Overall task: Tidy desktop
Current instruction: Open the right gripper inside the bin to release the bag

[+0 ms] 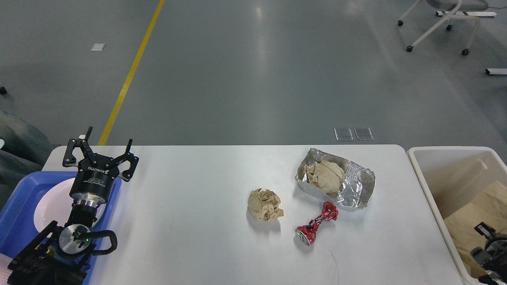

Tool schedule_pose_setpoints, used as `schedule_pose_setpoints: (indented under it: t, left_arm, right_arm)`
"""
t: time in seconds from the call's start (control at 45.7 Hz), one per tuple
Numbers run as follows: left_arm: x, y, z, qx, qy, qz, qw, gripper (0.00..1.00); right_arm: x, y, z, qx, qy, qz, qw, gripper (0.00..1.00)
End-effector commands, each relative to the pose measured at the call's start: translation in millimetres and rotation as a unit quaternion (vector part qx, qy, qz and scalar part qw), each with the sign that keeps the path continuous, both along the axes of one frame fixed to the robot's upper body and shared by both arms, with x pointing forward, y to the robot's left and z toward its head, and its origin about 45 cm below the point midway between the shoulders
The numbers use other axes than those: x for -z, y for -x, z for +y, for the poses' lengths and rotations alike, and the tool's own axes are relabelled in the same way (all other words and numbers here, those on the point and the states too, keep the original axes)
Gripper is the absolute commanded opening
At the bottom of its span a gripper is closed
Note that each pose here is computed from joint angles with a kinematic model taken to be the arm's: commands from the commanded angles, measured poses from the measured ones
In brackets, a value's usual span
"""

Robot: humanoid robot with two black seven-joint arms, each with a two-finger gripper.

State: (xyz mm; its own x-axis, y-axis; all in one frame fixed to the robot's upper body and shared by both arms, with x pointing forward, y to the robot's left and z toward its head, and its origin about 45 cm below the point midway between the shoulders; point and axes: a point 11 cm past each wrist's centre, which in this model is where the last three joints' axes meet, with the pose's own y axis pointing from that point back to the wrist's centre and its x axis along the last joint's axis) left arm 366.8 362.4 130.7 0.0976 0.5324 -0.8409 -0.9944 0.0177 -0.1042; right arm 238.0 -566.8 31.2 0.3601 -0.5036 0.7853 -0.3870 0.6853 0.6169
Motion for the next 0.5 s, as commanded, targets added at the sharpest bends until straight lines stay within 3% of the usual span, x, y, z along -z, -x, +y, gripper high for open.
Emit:
schedule_pose_setpoints:
  t: [0.0,0.219,0.481]
  left_arm:
    - [0,0,0,0.001,0.0,0.0,1.0,0.96]
    - [0,0,0,0.0,0.0,0.001,1.0,0.96]
    - [0,0,0,0.0,0.0,0.0,1.0,0.96]
  right_arm:
    - [0,-1,0,-0.001,0.0,0.0,1.0,1.0]
    - [-2,-3,-1,-0.005,0.001,0.0,1.0,1.0]
    - [-29,-32,-7,-0.017,-0.007,-0.012,1.0,1.0]
